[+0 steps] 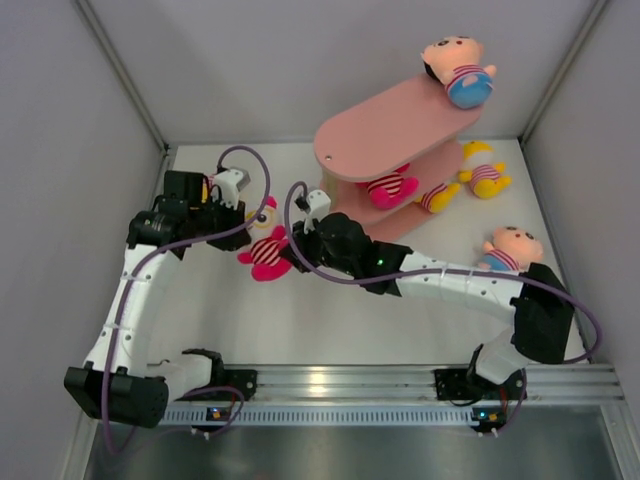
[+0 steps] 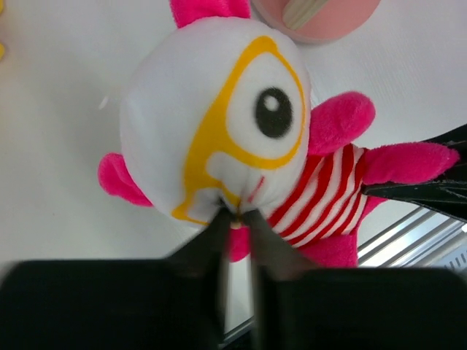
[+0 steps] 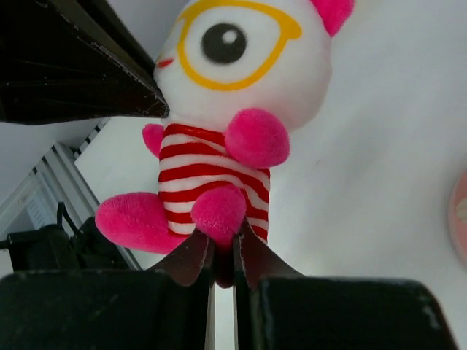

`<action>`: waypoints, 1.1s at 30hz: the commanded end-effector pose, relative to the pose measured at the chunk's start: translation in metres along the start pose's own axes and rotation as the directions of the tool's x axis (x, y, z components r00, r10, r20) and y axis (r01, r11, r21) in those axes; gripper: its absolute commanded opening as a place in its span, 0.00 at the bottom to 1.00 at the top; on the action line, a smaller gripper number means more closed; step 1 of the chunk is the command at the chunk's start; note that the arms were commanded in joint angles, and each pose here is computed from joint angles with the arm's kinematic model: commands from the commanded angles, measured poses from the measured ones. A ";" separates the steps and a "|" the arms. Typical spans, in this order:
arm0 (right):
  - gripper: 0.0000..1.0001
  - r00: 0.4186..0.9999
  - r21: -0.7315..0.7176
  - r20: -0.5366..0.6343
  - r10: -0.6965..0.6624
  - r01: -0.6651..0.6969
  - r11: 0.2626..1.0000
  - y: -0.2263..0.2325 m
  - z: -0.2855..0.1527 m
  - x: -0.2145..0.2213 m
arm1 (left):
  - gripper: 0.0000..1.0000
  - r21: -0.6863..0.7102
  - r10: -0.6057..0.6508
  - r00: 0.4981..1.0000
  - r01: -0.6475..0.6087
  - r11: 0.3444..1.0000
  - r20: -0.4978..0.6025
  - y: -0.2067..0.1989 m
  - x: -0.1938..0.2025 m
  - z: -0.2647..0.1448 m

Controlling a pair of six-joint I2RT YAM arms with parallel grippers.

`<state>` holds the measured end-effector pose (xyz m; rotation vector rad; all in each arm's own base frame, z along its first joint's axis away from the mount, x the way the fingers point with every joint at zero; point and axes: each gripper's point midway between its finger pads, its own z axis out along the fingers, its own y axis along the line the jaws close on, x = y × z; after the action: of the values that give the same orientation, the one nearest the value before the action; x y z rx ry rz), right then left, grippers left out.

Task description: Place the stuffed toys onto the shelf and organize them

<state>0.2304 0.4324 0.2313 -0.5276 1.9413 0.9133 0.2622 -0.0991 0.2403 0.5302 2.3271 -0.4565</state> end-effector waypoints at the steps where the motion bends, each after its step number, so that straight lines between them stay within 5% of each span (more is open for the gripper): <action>1: 0.00 0.994 -0.098 0.100 -0.046 0.056 0.994 0.022 -0.036 -0.053 | 0.32 0.061 0.023 0.999 -0.026 0.998 0.049 -0.016 -0.013 -0.014; 2: 0.00 0.995 -0.120 0.075 -0.071 0.080 0.990 0.023 -0.044 -0.049 | 0.68 0.060 0.023 0.999 -0.026 0.998 0.044 -0.016 -0.012 -0.013; 5: 0.00 0.987 -0.210 -0.022 -0.160 0.152 0.966 0.023 -0.083 -0.038 | 0.96 0.018 0.042 0.999 -0.042 0.999 0.033 -0.007 -0.010 -0.013; 8: 0.00 0.954 -0.248 -0.198 -0.225 0.174 0.953 0.005 -0.116 0.005 | 0.98 -0.043 0.048 0.999 -0.048 0.998 0.007 0.006 -0.008 -0.010; 13: 0.00 0.890 -0.156 -0.436 -0.137 0.075 0.985 -0.039 -0.183 0.059 | 0.98 -0.036 0.052 0.998 -0.053 0.998 -0.026 0.010 -0.005 0.000; 19: 0.00 0.840 0.100 -0.542 0.028 0.032 0.994 -0.095 -0.244 0.067 | 0.98 0.001 0.054 0.998 -0.054 0.999 -0.028 0.006 -0.009 0.004; 23: 0.00 0.828 0.415 -0.529 0.187 0.060 0.908 -0.161 -0.275 0.055 | 0.98 -0.002 0.058 0.998 -0.058 0.998 -0.025 0.006 -0.010 0.003; 27: 0.00 0.858 0.562 -0.434 0.277 0.018 0.827 -0.194 -0.286 0.039 | 0.98 -0.017 0.070 0.997 -0.070 0.997 -0.024 0.008 -0.008 0.001; 33: 0.00 0.975 0.820 -0.169 0.145 0.058 0.569 -0.242 -0.329 -0.048 | 0.98 -0.021 0.075 0.997 -0.076 0.997 -0.028 0.010 -0.007 0.002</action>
<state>0.2047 0.0657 0.2271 -0.1761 2.5527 0.1002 0.2728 -0.0928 0.2280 0.5921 2.3760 -0.4018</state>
